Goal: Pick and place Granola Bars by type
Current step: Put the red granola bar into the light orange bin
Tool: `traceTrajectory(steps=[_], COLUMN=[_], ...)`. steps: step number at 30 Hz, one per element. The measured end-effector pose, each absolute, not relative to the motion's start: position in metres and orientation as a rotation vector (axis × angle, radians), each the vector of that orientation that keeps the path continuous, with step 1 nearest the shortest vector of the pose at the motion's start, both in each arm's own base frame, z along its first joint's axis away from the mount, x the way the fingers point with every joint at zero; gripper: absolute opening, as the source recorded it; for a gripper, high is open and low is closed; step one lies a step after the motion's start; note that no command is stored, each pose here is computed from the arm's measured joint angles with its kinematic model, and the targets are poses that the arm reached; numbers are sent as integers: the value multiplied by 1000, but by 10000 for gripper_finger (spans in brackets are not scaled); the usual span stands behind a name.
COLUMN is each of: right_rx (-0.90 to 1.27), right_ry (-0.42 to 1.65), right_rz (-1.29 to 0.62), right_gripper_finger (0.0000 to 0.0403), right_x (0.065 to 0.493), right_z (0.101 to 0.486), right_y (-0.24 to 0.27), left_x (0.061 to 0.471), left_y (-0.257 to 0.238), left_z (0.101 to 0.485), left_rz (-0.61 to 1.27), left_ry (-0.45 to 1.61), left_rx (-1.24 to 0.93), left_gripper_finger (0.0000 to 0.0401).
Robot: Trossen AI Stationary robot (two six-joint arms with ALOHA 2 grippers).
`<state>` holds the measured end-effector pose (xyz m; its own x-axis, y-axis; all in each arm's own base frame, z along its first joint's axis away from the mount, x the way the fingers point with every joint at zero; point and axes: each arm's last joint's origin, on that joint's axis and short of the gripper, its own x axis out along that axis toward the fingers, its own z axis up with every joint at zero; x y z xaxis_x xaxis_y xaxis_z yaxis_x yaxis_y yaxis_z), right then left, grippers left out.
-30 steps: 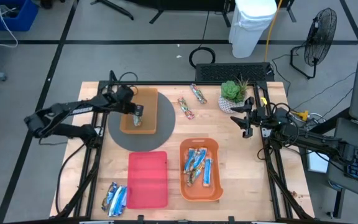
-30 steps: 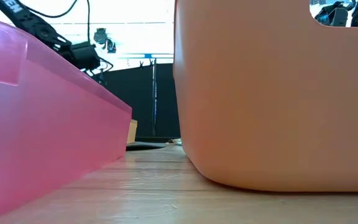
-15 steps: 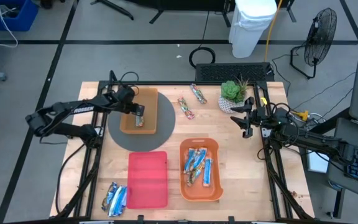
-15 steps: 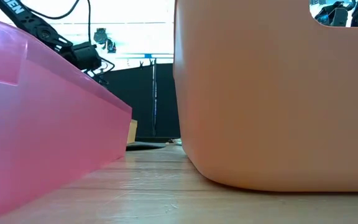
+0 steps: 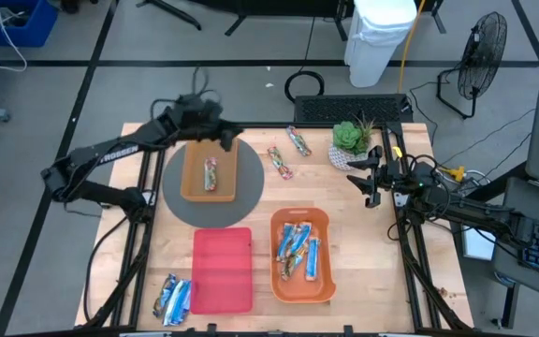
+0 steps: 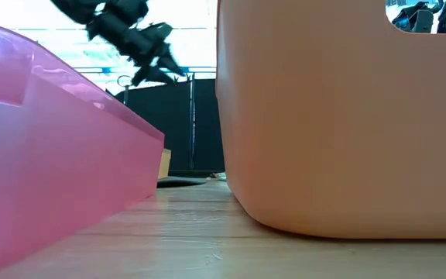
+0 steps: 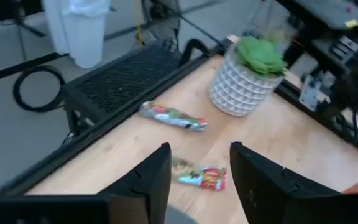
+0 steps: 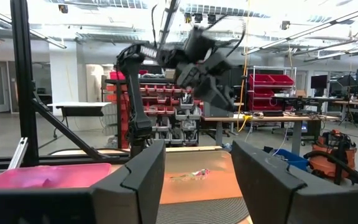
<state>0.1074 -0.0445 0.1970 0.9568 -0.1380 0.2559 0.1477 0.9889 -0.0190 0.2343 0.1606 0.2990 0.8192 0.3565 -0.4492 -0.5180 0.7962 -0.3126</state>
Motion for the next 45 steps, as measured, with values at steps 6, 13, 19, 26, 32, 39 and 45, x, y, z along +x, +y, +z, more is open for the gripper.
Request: traceTrajectory(steps=[6, 13, 19, 26, 32, 39, 45], right_rx=[-38, -38, -38, -38, -38, -38, -38], right_ry=[-257, -257, -257, -257, -257, -257, -257], right_rz=[-145, -145, -145, -145, -145, -145, -145], right_gripper_finger=[179, 177, 178, 177, 178, 177, 178], right_x=[107, 107, 107, 107, 107, 107, 107], right_z=[197, 197, 197, 197, 197, 197, 197], right_y=[-44, -44, -44, -44, -44, -44, -44], left_x=[309, 378, 413, 431, 434, 429, 410], left_y=[179, 221, 238, 249, 254, 247, 241], left_z=[314, 293, 261, 221, 223, 230, 238], left_rz=[388, 381, 330, 306, 318, 173, 252], left_ry=[551, 731, 786, 810, 747, 790, 973], left_rx=[-361, -388, -445, -472, -485, -403, -256], left_gripper_finger=[137, 113, 116, 120, 120, 120, 119])
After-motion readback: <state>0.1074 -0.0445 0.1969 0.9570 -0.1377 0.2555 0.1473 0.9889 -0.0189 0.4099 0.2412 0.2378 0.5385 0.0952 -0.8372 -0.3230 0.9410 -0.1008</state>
